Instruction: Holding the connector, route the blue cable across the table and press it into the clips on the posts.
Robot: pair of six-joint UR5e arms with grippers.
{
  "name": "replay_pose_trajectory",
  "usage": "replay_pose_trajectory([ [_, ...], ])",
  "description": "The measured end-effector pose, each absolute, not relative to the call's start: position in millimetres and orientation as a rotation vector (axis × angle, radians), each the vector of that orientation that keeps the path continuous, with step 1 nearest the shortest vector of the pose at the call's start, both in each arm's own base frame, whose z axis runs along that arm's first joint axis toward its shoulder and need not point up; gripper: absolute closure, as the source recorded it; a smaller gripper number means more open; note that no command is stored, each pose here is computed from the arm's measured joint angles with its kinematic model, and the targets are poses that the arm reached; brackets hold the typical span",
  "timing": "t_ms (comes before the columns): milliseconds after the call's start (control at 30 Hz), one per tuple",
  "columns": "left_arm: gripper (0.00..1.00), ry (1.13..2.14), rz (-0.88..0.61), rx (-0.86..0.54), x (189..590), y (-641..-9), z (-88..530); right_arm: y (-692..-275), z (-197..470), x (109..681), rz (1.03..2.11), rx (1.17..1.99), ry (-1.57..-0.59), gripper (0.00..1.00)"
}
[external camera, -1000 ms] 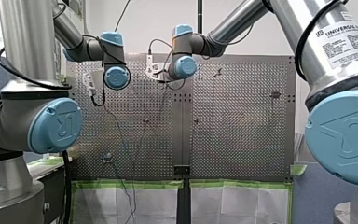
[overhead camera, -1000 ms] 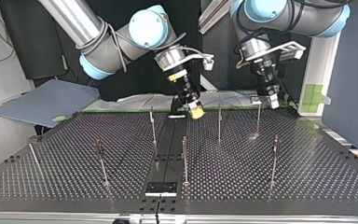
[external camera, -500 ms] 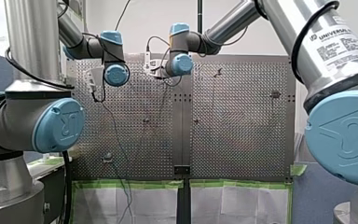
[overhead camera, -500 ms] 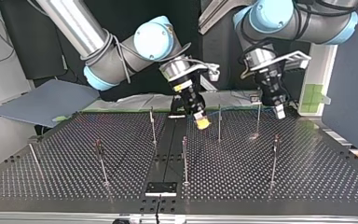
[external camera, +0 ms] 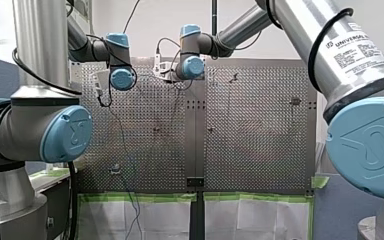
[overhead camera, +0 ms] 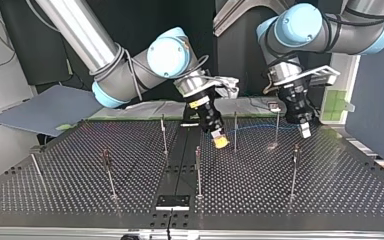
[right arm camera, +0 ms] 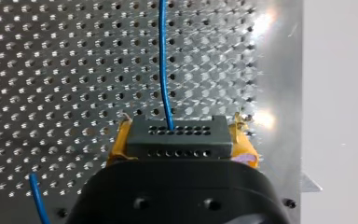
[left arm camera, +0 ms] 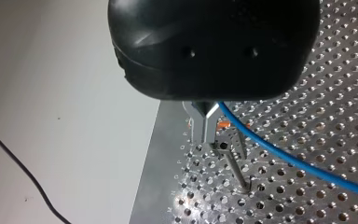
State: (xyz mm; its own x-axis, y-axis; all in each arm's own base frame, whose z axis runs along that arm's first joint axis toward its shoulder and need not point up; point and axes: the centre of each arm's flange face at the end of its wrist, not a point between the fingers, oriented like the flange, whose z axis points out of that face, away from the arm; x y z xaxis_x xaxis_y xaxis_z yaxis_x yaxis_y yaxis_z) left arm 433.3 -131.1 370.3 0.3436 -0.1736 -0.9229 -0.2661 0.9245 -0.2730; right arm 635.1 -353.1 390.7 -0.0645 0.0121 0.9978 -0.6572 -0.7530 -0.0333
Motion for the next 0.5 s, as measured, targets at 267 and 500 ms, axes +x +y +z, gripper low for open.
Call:
replay_pose_trajectory([
  [267, 0.99, 1.225, 0.072, -0.416, 452, -119, 370, -358, 411, 645, 1.905, 1.714, -0.668, 1.0],
  [500, 0.99, 1.216, 0.091, -0.428, 465, -103, 369, -363, 417, 657, 1.929, 1.692, -0.653, 1.0],
])
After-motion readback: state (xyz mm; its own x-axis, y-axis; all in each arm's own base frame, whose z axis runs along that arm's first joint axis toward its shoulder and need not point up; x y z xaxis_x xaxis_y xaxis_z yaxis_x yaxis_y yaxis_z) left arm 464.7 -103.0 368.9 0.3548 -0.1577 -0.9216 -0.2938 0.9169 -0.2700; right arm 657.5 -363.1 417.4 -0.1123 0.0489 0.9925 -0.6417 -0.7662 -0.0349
